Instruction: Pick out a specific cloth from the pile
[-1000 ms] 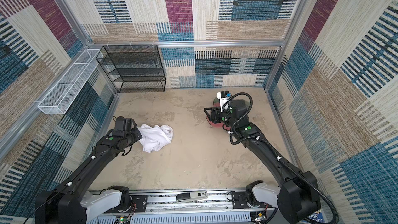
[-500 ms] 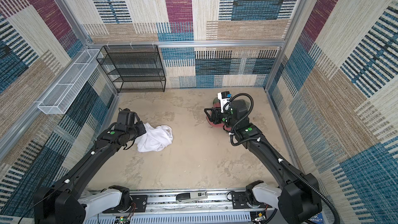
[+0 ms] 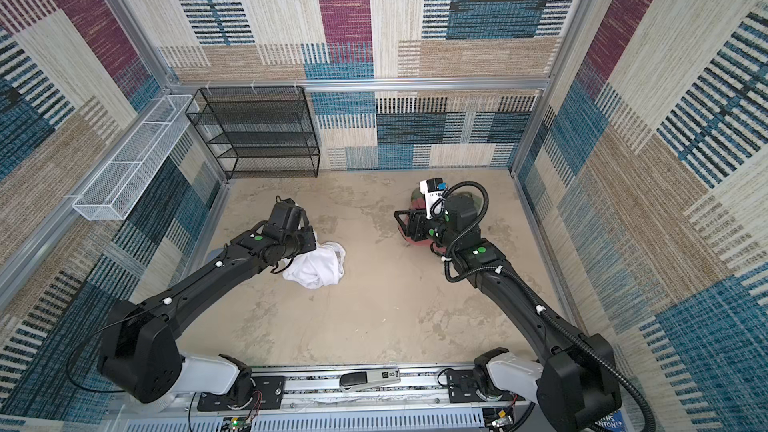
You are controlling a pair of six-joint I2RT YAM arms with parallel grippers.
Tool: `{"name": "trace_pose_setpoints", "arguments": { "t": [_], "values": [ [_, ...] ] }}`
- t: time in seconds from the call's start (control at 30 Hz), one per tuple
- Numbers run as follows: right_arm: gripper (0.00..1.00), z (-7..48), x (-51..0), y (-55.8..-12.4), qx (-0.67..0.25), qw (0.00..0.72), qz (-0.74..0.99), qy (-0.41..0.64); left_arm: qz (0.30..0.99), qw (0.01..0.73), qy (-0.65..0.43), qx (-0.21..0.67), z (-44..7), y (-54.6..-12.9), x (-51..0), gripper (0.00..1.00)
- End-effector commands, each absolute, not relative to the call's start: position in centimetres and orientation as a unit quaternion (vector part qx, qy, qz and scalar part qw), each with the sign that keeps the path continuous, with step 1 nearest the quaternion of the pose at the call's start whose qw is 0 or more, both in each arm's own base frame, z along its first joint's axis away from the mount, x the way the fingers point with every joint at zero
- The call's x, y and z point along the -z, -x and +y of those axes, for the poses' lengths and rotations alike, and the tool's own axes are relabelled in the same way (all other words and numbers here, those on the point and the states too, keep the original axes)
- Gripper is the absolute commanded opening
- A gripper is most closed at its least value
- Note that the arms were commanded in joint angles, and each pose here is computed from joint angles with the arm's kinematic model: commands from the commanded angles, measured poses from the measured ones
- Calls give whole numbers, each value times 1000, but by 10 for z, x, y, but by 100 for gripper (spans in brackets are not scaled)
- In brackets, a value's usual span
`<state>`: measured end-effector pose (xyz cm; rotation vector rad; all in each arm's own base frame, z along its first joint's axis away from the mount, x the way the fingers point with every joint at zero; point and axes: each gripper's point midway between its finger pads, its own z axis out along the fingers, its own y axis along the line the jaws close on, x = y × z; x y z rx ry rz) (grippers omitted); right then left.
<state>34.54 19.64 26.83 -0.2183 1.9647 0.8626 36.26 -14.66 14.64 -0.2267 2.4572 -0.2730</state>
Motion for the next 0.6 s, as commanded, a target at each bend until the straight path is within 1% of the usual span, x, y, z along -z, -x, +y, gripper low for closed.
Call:
{"name": "trace_pose_setpoints", "arguments": {
  "t": [0.0,0.17,0.3,0.57],
  "values": [
    [55,195,-275,-346,-350,486,796,88,933,322,86,133,-167,-371,-144,0],
    [56,193,-272,-346,-346,487,797,86,942,303,73,127,-187,-370,-124,0],
    [56,193,-270,-346,-345,486,798,87,948,283,73,124,-192,-364,-105,0],
    [56,192,-270,-346,-344,488,798,86,959,237,85,130,-194,-335,-61,0]
  ]
}}
